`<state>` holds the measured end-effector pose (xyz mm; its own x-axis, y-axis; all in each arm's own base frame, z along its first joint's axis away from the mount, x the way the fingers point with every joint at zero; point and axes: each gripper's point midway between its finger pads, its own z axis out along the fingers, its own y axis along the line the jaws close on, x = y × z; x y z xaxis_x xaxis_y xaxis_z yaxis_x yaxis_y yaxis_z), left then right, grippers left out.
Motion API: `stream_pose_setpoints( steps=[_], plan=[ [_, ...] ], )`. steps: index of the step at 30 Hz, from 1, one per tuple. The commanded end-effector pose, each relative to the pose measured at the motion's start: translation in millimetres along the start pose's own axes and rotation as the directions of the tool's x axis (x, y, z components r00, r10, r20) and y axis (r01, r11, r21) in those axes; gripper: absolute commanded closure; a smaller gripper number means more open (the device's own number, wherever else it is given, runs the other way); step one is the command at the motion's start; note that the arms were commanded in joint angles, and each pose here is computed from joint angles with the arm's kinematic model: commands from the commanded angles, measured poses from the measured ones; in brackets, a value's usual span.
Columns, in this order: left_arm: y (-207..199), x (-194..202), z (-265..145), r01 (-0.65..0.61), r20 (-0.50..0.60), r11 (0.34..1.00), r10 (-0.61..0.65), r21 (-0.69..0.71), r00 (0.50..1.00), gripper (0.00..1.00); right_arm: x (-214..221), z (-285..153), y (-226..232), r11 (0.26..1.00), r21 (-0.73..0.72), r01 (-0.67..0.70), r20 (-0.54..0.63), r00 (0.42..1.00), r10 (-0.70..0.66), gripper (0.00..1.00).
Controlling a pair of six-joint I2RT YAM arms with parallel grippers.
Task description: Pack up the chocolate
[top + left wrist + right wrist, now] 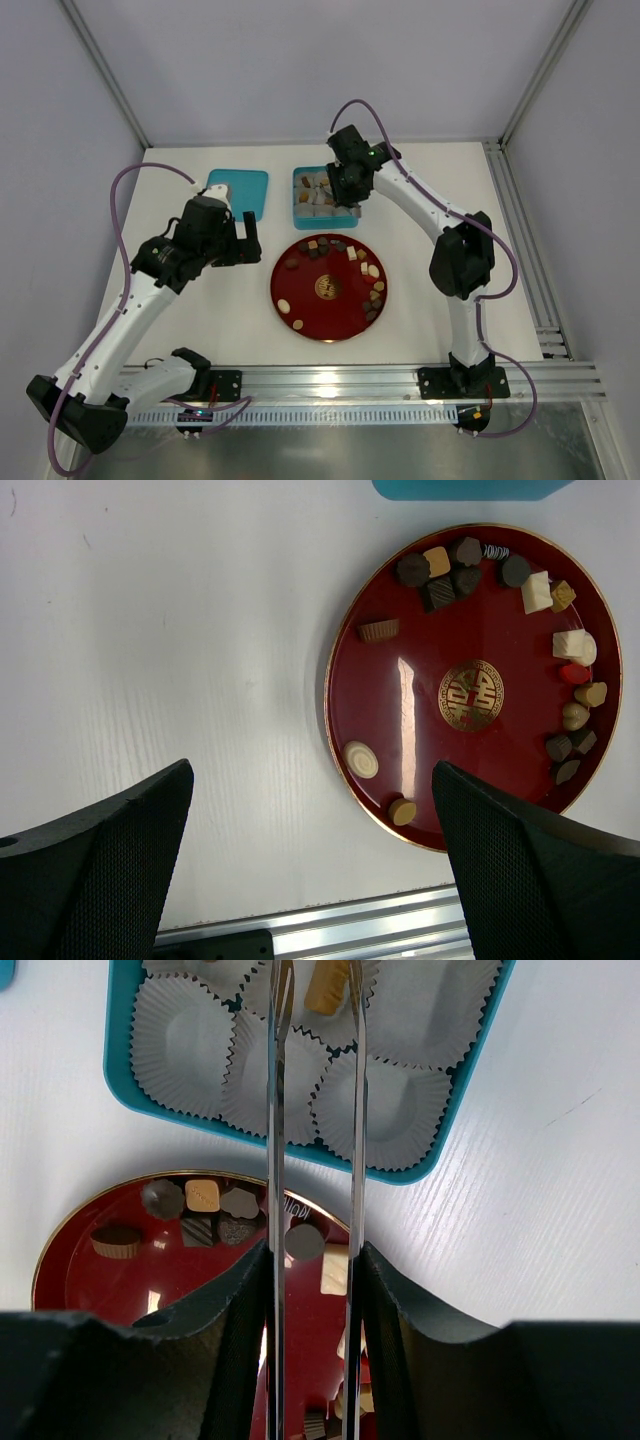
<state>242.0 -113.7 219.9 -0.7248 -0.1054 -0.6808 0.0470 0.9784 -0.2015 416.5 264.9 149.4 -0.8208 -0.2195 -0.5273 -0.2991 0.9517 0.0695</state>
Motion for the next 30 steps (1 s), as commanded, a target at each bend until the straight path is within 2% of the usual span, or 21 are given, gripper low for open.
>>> stream_pose_setpoints(
  steps=[1, 7, 13, 21, 30],
  plan=[
    [-2, -9, -4, 0.011, 0.036, 1.000, -0.012, 0.010, 0.999, 0.00, -25, -18, 6, 1.000, -0.006, 0.007, 0.083, 0.997, -0.006, 0.58],
    [-3, -12, -4, 0.013, 0.041, 1.000, -0.014, 0.010, 0.999, 0.00, -36, -51, 5, 1.000, -0.012, 0.001, 0.136, 0.991, 0.001, 0.58],
    [-3, -13, -6, 0.016, 0.045, 1.000, -0.016, 0.014, 0.999, 0.00, -21, -86, 8, 0.999, -0.038, -0.002, 0.156, 0.988, 0.008, 0.58],
    [-5, -16, -7, 0.018, 0.050, 1.000, -0.019, 0.018, 0.999, 0.00, 46, -124, 35, 0.995, -0.068, 0.068, 0.135, 0.989, -0.059, 0.58],
    [-6, -16, -5, 0.022, 0.045, 1.000, -0.023, 0.021, 0.999, 0.00, 106, -130, 85, 0.960, -0.177, 0.216, 0.084, 0.975, -0.204, 0.57]
  ],
)
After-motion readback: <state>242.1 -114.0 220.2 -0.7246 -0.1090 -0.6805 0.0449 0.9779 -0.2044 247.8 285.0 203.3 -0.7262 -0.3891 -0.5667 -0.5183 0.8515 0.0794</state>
